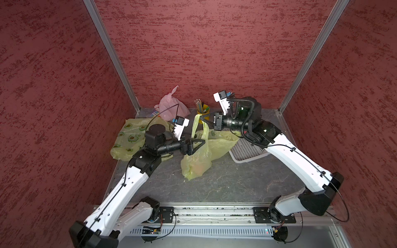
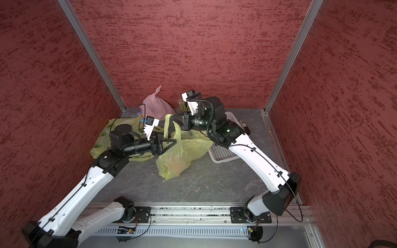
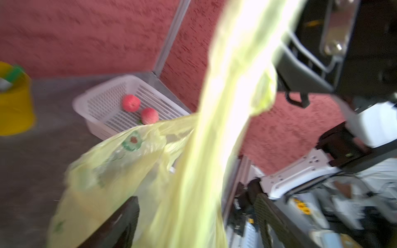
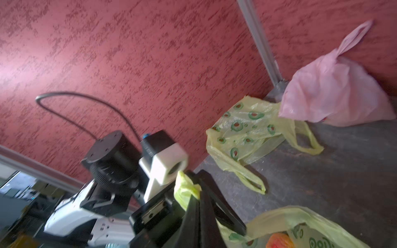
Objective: Place the peach into a plastic bag & tie a knot
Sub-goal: Adjust the plastic bag at the center of the board.
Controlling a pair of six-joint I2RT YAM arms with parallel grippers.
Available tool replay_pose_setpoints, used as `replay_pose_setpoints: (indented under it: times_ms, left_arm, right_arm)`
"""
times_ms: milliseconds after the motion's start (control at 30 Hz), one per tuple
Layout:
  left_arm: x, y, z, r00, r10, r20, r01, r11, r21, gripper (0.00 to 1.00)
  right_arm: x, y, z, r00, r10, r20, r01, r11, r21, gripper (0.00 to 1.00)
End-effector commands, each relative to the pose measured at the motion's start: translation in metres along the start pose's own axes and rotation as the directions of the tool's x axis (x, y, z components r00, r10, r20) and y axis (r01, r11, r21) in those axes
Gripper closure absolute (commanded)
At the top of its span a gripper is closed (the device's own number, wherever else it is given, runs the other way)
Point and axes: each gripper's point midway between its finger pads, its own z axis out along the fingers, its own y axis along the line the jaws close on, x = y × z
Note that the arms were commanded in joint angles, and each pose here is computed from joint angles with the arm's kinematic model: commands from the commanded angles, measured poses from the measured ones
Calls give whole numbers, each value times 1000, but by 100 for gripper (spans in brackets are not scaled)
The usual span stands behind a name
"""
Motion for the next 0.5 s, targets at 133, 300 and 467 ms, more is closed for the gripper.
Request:
replay_pose_setpoints:
  times_ms: [133,300,467]
  left_arm:
    - [-53,6,-40,948,254,189,-200,943,-265,0]
    - [-72,4,-26,913,360,193,-284,898,-336,0]
    - [-81,18,-6,888,429,167,-316,831,-457,0]
  right_arm:
    - [-23,12,3,992,24,125,-45,985,166,100]
    - [-22,26,25,991,18,134,-43,982,183,100]
    - [-15,31,50,991,37,127,-59,983,175,100]
